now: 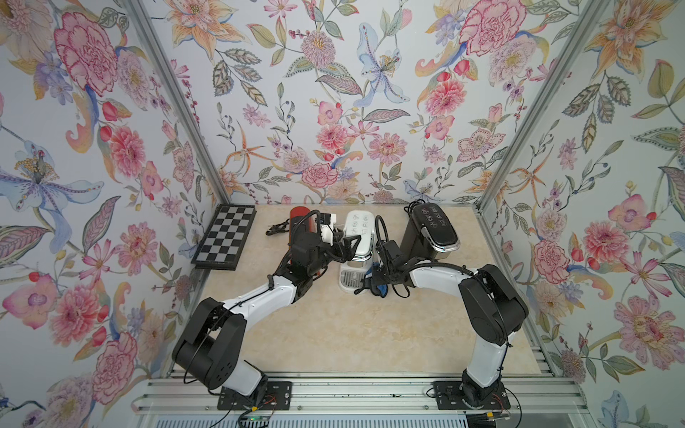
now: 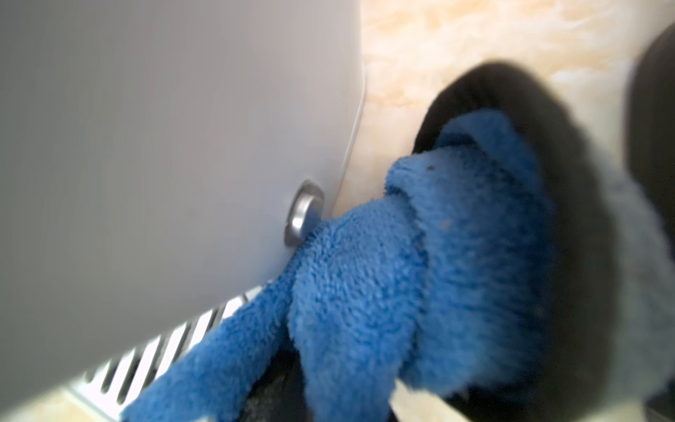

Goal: Wipe the surface of a coffee machine
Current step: Wipe the dirt from the surface of the coffee machine.

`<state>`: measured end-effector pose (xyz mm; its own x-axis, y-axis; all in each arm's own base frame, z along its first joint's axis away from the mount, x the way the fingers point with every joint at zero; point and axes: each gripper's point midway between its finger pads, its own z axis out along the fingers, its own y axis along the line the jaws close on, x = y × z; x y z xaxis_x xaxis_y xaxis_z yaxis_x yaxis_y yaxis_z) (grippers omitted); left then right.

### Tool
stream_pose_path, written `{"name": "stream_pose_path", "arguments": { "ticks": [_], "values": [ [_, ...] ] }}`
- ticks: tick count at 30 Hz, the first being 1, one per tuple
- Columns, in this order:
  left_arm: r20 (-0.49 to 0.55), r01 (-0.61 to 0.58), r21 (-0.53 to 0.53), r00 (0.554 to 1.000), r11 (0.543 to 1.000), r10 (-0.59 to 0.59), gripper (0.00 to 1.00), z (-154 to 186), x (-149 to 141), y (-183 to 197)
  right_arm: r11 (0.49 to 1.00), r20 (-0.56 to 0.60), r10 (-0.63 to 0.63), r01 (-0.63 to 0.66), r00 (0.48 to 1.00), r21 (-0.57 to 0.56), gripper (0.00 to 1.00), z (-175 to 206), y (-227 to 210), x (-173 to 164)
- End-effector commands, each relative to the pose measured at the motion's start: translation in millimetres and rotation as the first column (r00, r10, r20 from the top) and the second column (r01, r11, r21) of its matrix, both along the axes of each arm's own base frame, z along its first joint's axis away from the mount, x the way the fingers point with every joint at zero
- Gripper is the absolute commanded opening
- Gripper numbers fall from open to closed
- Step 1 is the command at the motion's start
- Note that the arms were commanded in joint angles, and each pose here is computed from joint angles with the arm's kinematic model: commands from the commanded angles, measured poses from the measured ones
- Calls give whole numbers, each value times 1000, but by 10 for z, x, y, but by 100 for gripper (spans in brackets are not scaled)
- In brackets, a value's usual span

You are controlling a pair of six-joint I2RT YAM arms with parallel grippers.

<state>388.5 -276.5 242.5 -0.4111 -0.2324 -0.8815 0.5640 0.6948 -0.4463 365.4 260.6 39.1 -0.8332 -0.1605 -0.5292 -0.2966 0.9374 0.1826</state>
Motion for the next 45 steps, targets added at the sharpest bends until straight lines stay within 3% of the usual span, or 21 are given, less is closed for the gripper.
{"name": "stream_pose_path", "arguments": {
  "ticks": [1,7,10,17,34,45],
  "values": [
    [17,46,29,999,999,-46,78,-12,-103,-40,968,8,127,-126,992,216,2,293,505,-243],
    [5,48,18,999,999,-48,78,-71,-117,-34,944,-2,129,-122,992,308,2,412,621,-435],
    [-2,57,13,998,998,-57,78,-80,-128,-47,955,2,85,-82,996,286,2,369,461,-362],
    [-22,51,25,999,998,-50,77,-161,-153,-16,951,69,-20,-2,997,309,2,669,6,80],
    [-42,51,26,998,998,-50,76,-199,-194,4,934,358,18,-144,934,328,4,2173,-122,920],
    [-60,56,16,997,998,-55,75,-226,-202,-4,870,364,89,-250,927,426,4,2233,209,1555]
  ]
}}
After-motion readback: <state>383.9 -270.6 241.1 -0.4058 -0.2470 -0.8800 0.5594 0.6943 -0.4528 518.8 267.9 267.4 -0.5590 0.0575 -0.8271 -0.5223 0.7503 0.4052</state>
